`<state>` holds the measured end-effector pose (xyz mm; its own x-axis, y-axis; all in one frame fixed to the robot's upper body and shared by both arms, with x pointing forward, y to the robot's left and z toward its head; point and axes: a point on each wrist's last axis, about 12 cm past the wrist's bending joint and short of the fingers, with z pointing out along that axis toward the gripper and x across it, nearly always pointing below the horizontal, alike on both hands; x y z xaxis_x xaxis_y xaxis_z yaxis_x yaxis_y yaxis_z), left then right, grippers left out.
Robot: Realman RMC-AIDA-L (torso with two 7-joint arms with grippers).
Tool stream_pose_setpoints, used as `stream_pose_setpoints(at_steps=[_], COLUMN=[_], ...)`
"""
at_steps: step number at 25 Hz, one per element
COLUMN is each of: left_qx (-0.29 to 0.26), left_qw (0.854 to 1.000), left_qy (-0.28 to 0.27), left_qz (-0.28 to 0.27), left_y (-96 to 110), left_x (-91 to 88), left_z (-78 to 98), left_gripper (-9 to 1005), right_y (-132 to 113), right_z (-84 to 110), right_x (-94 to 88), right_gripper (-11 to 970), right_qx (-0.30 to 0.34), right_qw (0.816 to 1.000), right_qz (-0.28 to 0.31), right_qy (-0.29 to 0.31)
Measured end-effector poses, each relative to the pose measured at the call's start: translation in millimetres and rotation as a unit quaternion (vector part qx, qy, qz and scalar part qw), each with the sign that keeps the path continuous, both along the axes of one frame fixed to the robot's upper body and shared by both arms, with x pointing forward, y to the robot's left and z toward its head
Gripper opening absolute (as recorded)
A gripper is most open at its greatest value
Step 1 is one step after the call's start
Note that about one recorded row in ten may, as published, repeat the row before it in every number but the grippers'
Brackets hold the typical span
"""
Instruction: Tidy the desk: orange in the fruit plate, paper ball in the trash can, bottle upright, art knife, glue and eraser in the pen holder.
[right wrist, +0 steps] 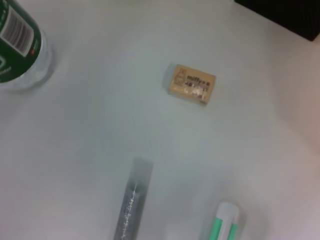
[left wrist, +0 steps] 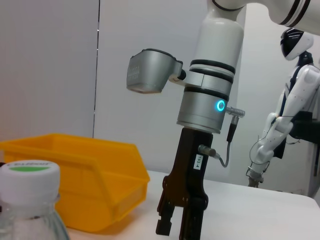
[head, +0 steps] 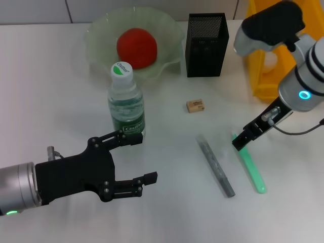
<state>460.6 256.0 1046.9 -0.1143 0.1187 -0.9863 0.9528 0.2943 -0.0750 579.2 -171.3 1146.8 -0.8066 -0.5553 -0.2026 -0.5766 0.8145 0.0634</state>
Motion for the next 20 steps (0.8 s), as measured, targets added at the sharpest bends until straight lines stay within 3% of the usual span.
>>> stream_pose_setpoints(at_steps=[16, 20], left_qx=[0.003, 0.003], left_qw=[1.0, 1.0], left_qy=[-0.004, -0.004], left_qz=[0.001, 0.003], left_y=[0.3, 0.0], left_x=[-1.0, -1.0], left_z=[-1.2, -1.8], left_gripper=[859, 859], right_y=[11.0, 10.9], right_z=[-12.5, -14.0], right_x=[6.6, 7.0], right_gripper=[687, 525], right_qx=[-0.017, -0.019], right_qw=[1.0, 1.0], right_qz=[0.008, 0.007], right_qy=[0.021, 0.024])
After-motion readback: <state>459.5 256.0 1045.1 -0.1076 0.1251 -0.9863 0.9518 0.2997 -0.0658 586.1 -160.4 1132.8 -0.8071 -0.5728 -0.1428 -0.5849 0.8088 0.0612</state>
